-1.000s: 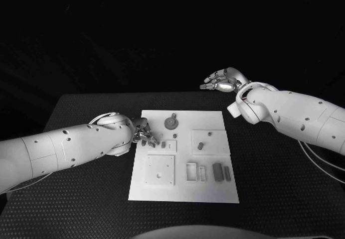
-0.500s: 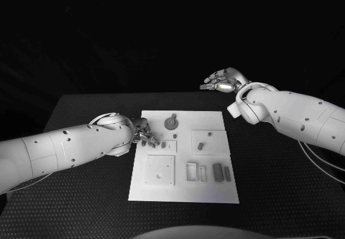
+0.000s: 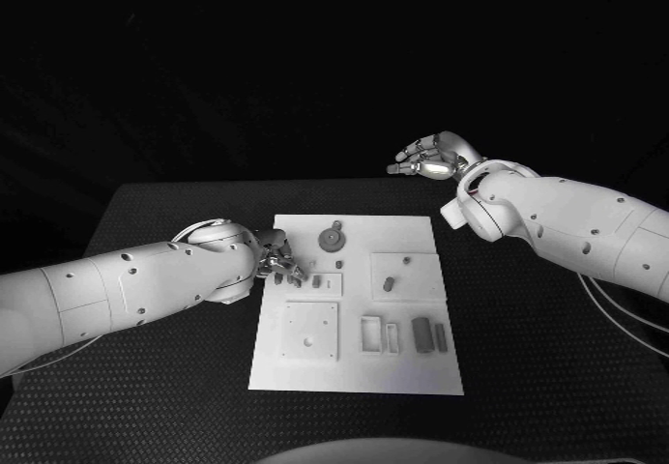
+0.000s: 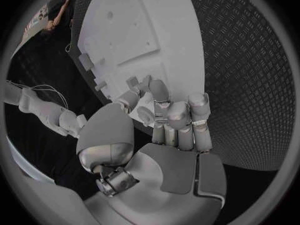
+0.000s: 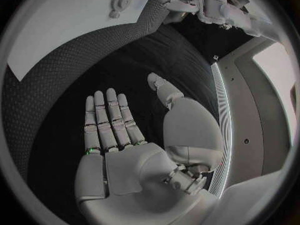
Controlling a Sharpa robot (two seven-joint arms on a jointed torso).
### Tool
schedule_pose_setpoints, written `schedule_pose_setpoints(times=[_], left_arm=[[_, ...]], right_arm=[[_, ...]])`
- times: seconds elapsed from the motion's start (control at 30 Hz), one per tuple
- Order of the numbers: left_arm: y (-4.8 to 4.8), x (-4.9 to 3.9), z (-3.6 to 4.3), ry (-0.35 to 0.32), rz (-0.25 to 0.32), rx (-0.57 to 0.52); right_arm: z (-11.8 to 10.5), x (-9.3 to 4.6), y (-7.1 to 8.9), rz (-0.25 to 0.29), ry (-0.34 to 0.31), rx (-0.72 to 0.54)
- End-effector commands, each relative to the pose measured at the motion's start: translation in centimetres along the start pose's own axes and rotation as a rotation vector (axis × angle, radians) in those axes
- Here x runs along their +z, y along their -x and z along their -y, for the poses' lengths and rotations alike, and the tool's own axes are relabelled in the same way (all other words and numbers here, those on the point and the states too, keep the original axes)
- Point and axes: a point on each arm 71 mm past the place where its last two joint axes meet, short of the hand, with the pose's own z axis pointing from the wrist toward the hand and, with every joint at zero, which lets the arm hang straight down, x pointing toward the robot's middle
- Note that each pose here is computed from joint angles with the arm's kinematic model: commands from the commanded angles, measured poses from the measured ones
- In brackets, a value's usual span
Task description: Assemble the parts on the task board
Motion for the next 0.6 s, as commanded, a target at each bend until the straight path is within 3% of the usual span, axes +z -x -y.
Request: schedule_pose_setpoints(times=[0.03, 0.6], left_arm=[[-0.16, -0.02, 0.17, -0.009, -0.02, -0.013], [-0.22, 0.0, 0.15, -0.008, -0.03, -0.022]], right_arm=[[-0.09, 0.0, -0.15, -0.012, 0.008, 0.002], [-0.14, 0.02, -0.21, -0.014, 0.009, 0.002]])
